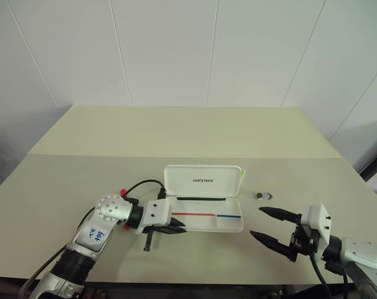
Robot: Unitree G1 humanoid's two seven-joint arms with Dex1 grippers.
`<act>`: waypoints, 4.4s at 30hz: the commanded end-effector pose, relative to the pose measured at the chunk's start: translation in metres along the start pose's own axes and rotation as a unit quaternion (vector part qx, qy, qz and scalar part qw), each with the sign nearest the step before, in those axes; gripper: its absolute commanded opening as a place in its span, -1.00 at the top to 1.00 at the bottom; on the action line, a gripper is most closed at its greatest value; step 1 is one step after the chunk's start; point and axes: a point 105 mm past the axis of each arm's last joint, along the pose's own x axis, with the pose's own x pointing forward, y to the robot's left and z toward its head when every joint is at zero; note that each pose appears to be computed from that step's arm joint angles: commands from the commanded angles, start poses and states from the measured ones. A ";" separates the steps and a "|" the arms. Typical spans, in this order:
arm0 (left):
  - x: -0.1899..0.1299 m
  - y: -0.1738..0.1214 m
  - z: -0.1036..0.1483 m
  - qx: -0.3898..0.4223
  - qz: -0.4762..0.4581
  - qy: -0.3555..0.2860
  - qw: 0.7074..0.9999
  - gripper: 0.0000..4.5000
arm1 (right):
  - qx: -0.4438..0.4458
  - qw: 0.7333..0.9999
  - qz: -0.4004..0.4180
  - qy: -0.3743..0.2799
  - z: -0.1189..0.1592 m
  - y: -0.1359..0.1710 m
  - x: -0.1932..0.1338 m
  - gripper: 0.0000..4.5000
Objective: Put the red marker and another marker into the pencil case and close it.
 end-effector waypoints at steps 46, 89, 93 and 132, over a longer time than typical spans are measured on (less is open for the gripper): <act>-0.107 0.036 -0.045 -0.398 0.626 0.035 0.670 -0.99 | -0.017 0.994 0.104 -0.011 0.011 -0.025 0.021 -1.00; -0.110 0.107 0.025 -0.248 0.421 -0.063 0.870 0.71 | -0.018 0.994 0.103 -0.031 0.019 -0.017 -0.007 -1.00; -0.095 0.090 0.064 -0.171 0.272 -0.089 0.943 0.71 | -0.015 0.993 0.116 -0.035 0.020 -0.013 -0.014 -1.00; 0.067 0.076 0.066 -0.039 -0.036 0.023 0.998 0.71 | -0.009 0.999 0.036 -0.035 0.013 0.001 -0.017 -1.00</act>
